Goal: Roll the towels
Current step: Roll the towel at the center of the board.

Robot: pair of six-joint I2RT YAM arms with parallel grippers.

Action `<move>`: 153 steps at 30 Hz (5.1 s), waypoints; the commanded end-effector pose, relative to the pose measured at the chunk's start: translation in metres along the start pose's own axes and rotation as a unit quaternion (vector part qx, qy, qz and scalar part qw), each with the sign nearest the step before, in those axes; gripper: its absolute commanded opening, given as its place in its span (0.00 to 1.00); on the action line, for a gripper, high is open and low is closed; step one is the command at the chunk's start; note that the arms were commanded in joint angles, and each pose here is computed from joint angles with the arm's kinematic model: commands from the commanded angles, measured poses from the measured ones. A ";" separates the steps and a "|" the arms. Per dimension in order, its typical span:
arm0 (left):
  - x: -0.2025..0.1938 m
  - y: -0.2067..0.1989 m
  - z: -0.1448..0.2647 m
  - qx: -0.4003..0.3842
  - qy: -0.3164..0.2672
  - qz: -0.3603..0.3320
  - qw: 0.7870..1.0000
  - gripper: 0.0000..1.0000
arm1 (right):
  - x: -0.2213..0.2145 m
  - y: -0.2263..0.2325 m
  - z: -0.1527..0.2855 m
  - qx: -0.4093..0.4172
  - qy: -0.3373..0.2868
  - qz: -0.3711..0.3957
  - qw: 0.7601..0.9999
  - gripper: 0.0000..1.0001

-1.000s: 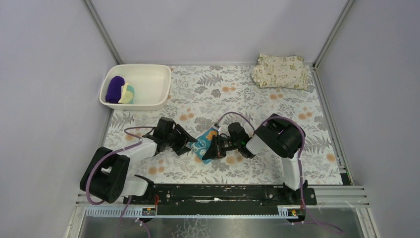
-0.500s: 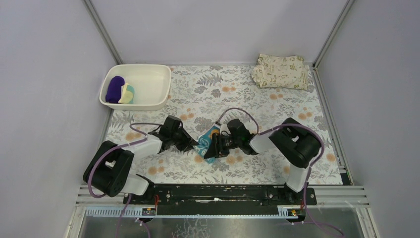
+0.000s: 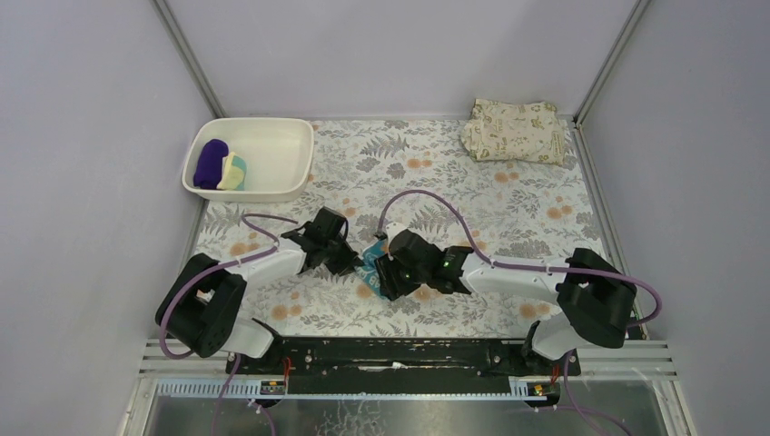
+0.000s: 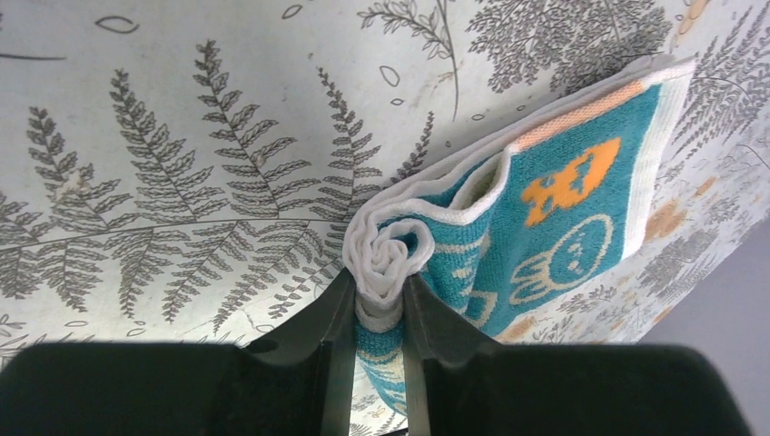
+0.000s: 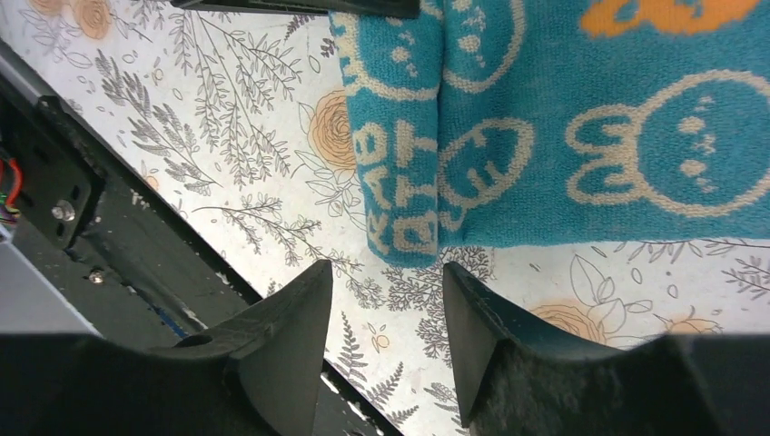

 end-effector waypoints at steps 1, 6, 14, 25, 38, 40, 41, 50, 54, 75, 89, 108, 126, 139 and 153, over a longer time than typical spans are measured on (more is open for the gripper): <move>0.003 0.015 -0.001 0.040 -0.022 0.005 0.999 0.18 | 0.009 -0.006 0.010 -0.060 -0.003 0.050 0.997 0.54; 0.005 0.020 0.000 0.053 -0.031 0.010 0.998 0.19 | 0.021 0.012 0.007 -0.078 -0.011 0.098 0.992 0.54; 0.004 0.021 0.000 0.054 -0.030 0.015 0.998 0.20 | 0.038 0.025 0.006 -0.096 -0.046 0.148 0.983 0.55; 0.004 0.022 -0.001 0.058 -0.030 0.018 0.998 0.21 | 0.011 0.017 -0.031 -0.110 0.005 0.161 0.981 0.53; 0.006 0.021 -0.002 0.061 -0.036 0.018 0.997 0.23 | -0.049 -0.011 -0.042 -0.165 0.113 0.182 0.963 0.45; 0.007 0.020 -0.002 0.062 -0.037 0.019 0.997 0.24 | -0.055 -0.014 -0.043 -0.170 0.128 0.186 0.959 0.42; 0.007 0.020 -0.002 0.062 -0.039 0.019 0.997 0.24 | -0.058 -0.015 -0.044 -0.170 0.135 0.189 0.958 0.39; 0.015 0.020 0.019 0.044 -0.070 0.028 0.996 0.43 | -0.071 0.021 -0.050 -0.011 0.138 0.163 0.977 0.11; 0.021 0.022 0.034 0.028 -0.084 0.036 0.995 0.54 | -0.057 0.039 -0.047 0.095 0.103 0.105 0.985 0.06; -0.004 0.017 0.045 -0.065 -0.003 -0.006 0.998 0.78 | -0.037 0.008 -0.047 0.346 0.058 -0.248 0.903 0.07; -0.003 0.021 0.007 -0.028 0.014 -0.013 0.999 0.45 | -0.040 -0.015 -0.051 0.309 0.060 -0.284 0.906 0.11; 0.004 0.038 -0.009 0.048 -0.001 -0.027 0.998 0.36 | 0.013 -0.025 0.014 -0.002 0.013 0.053 0.998 0.62; 0.000 0.036 -0.010 0.057 -0.004 -0.037 0.998 0.39 | 0.007 0.014 -0.031 -0.173 0.041 0.249 0.952 0.59; 0.004 0.031 0.001 0.041 -0.028 -0.010 0.999 0.53 | -0.068 0.013 -0.036 -0.112 0.136 0.181 0.968 0.15; -0.006 0.005 0.041 -0.071 -0.015 -0.014 0.997 0.86 | -0.055 0.009 -0.021 0.199 0.014 -0.083 0.976 0.11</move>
Point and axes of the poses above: each gripper's point midway between its finger pads, its own z axis back along the fingers, its own y axis along the line the jaws close on, x = y × z, the point moved 2 cm from there along z, back along the fingers, and after that the axes turned 15 degrees about z, right-handed, at the moved point
